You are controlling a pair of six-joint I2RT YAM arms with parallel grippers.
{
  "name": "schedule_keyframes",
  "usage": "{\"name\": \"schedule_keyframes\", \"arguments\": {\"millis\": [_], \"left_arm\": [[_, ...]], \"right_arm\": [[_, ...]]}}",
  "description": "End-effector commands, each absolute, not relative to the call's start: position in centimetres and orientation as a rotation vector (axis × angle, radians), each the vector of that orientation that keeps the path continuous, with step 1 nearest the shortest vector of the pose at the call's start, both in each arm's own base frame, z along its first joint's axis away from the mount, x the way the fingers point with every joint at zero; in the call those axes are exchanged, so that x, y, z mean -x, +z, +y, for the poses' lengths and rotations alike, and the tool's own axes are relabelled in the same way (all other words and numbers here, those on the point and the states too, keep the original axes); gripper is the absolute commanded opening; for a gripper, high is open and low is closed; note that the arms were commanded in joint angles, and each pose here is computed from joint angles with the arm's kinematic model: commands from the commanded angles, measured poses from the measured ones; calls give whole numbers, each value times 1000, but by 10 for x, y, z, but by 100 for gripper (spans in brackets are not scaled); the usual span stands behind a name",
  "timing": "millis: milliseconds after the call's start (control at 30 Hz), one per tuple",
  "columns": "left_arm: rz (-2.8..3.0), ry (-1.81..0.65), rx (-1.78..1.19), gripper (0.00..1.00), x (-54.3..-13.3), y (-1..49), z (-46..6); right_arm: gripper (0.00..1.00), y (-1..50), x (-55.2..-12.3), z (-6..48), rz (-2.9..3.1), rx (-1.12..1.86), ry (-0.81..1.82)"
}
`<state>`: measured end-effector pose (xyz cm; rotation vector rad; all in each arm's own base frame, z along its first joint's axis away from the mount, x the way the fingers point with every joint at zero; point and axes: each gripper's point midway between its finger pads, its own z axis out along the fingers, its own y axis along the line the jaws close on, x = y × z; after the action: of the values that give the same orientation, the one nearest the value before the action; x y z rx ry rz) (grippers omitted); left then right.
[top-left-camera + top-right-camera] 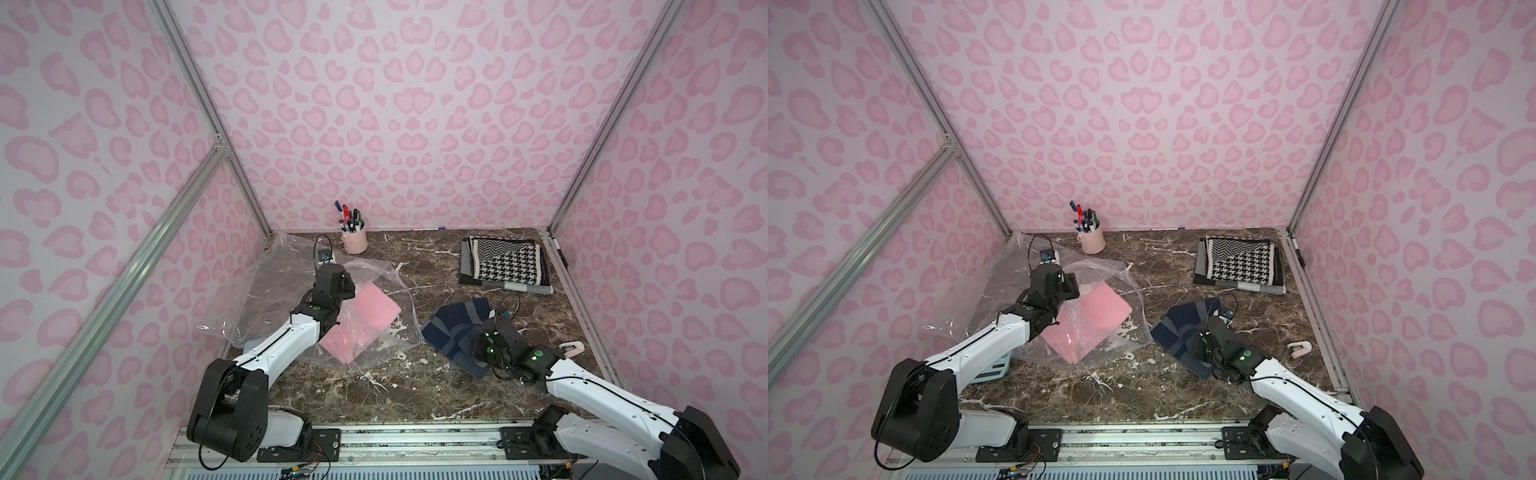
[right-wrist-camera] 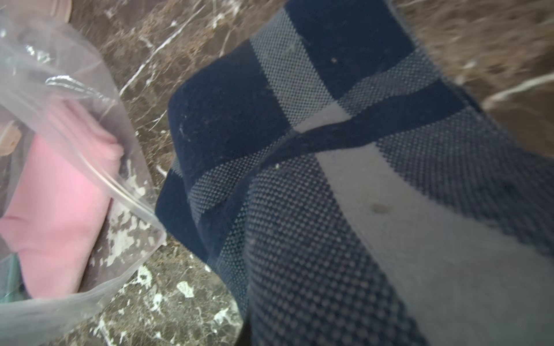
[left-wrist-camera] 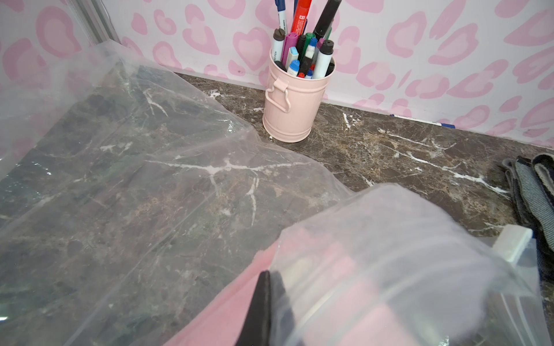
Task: Take the blanket out of the vacuum bag
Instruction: Place the blanket at the center of the board.
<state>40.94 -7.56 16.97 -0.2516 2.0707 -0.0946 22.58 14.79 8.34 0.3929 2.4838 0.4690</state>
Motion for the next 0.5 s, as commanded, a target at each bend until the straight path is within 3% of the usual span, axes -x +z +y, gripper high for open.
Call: {"name": "schedule_keyframes", "arguments": {"millis": [0,100,467], "left_arm": [[2058,-129,246,4,-414,171,-81],[2064,-147,240,4,-415,168,-84],[2055,-172,234,4,-414,173,-86]], "right_arm": [[0,93,-219,98,2416,-545,214],[0,102,-218,74,2349,-620,175],[0,48,-185,58,2615,-622,24]]}}
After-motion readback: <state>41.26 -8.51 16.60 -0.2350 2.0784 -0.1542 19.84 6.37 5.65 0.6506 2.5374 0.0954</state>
